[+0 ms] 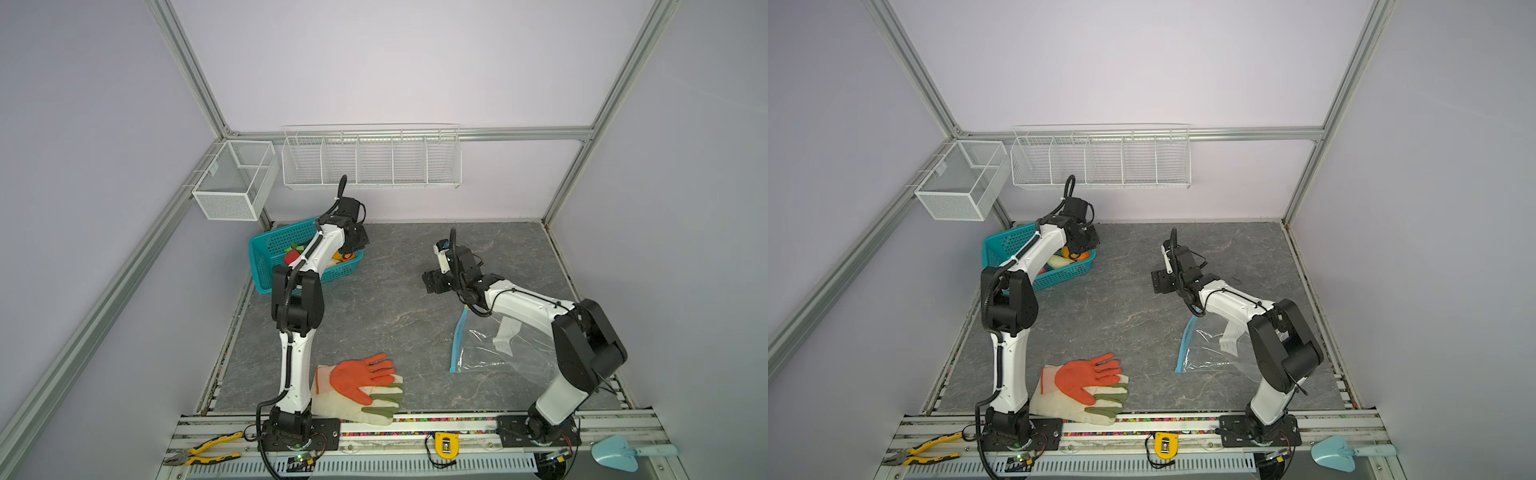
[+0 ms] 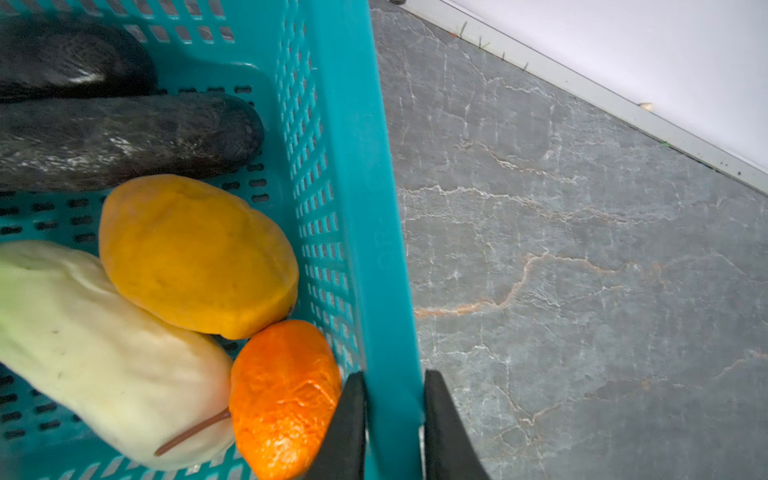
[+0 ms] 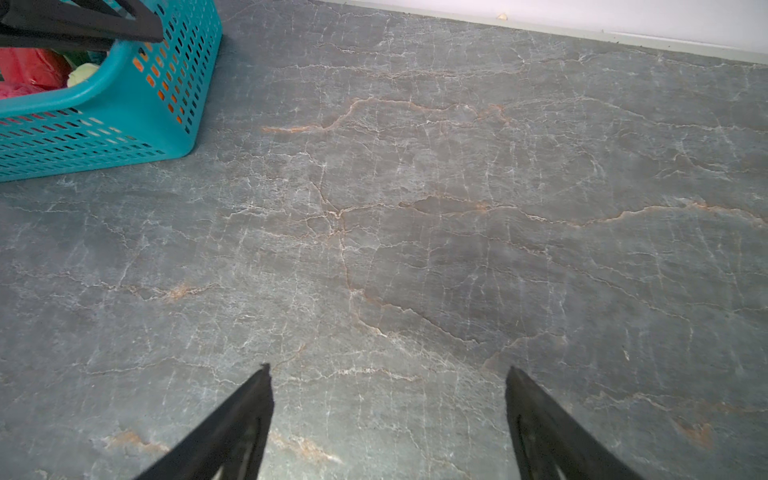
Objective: Place the food in the zip-top bag and seal the zipper
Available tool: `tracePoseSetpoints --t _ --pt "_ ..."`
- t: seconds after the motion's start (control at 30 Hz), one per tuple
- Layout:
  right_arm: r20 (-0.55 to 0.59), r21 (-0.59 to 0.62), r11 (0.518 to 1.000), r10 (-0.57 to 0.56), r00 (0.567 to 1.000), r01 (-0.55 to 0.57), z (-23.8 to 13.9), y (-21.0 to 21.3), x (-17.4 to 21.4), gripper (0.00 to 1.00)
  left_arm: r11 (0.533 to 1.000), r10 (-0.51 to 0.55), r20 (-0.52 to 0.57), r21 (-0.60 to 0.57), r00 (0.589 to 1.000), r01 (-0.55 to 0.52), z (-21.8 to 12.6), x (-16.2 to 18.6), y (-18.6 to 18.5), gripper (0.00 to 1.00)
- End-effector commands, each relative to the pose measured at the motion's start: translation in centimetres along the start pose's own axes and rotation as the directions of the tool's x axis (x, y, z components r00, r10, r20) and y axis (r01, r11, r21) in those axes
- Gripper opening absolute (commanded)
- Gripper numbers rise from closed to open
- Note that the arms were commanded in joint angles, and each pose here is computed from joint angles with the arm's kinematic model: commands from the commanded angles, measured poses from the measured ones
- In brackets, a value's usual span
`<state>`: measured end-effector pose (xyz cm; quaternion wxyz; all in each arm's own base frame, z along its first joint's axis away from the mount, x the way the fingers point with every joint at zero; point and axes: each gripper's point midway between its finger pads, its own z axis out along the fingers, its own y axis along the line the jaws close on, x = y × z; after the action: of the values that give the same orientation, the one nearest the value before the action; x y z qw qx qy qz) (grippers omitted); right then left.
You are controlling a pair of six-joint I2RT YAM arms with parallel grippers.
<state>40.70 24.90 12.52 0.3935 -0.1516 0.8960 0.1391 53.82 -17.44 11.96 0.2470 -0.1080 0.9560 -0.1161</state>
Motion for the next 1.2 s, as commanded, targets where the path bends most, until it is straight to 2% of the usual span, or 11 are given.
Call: tracePoseSetpoints --t 0.0,0.3,0.57,1.17 --pt "0.031 0.005 1.0 0.001 1.0 -0.002 -0.8 0.2 -1.1 0.89 0.996 0.006 -0.028 0.094 1.0 -0.003 -1.3 0.9 -3.6 0.13" --pt "0.034 0.016 1.0 0.004 0.999 -0.005 -0.8 0.0 -1.2 0.89 0.99 0.064 -0.059 0.132 0.996 -0.056 -1.4 2.9 -6.7 0.13" --pt "0.035 0.015 1.0 0.006 0.999 -0.007 -0.6 0.0 -1.3 0.89 0.986 0.095 -0.09 0.145 0.991 -0.081 -1.6 4.6 -7.1 0.13" --pt "0.036 -0.001 1.0 0.03 0.999 -0.03 -0.4 0.4 -1.5 0.88 0.96 0.202 -0.143 0.223 0.969 -0.167 -2.1 9.2 -10.8 0.14"
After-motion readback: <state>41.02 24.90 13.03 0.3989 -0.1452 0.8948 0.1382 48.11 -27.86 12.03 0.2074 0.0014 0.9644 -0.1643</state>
